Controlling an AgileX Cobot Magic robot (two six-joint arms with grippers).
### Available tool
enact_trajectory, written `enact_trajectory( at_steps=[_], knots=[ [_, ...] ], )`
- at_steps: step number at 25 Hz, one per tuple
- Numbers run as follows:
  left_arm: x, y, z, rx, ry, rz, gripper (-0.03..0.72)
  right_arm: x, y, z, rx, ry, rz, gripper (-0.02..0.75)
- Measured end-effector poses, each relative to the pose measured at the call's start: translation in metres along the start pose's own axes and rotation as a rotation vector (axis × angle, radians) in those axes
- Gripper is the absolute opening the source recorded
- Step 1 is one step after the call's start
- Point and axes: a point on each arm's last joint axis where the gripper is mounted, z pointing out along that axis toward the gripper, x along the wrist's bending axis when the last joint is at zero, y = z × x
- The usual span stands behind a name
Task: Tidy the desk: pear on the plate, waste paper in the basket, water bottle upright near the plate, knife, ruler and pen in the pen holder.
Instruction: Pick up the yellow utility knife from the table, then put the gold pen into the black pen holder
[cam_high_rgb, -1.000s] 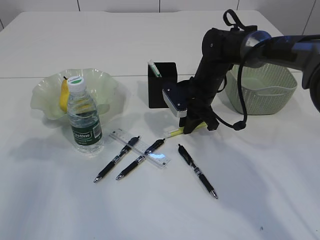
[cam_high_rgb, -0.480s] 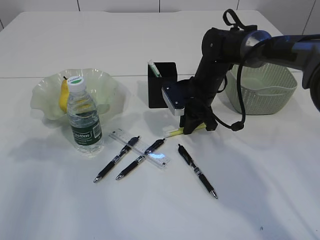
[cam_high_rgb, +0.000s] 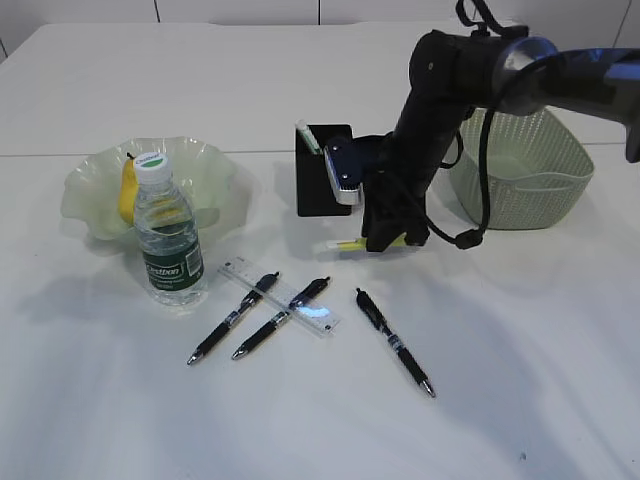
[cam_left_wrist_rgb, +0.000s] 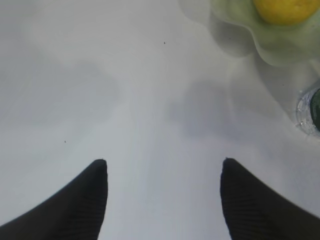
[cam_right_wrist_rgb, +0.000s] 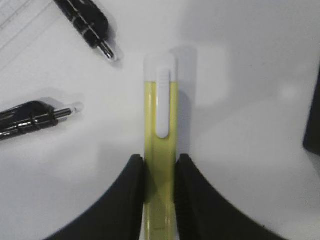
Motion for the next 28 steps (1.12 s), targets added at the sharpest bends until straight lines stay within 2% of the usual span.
enact_trajectory(
  at_steps=[18, 24, 28],
  knots=[
    [0.000, 0.000, 0.000, 0.002, -0.004, -0.006, 0.499, 0.005, 0.014, -0.065, -0.052, -0.063, 0.202, 0.133],
    [-0.001, -0.002, 0.000, 0.021, -0.013, -0.020, 0.499, 0.003, -0.004, -0.090, -0.116, -0.098, 0.346, 0.133],
    [-0.002, -0.002, 0.000, 0.024, -0.020, -0.030, 0.499, 0.004, -0.018, -0.121, -0.153, -0.157, 0.402, 0.133]
  ],
)
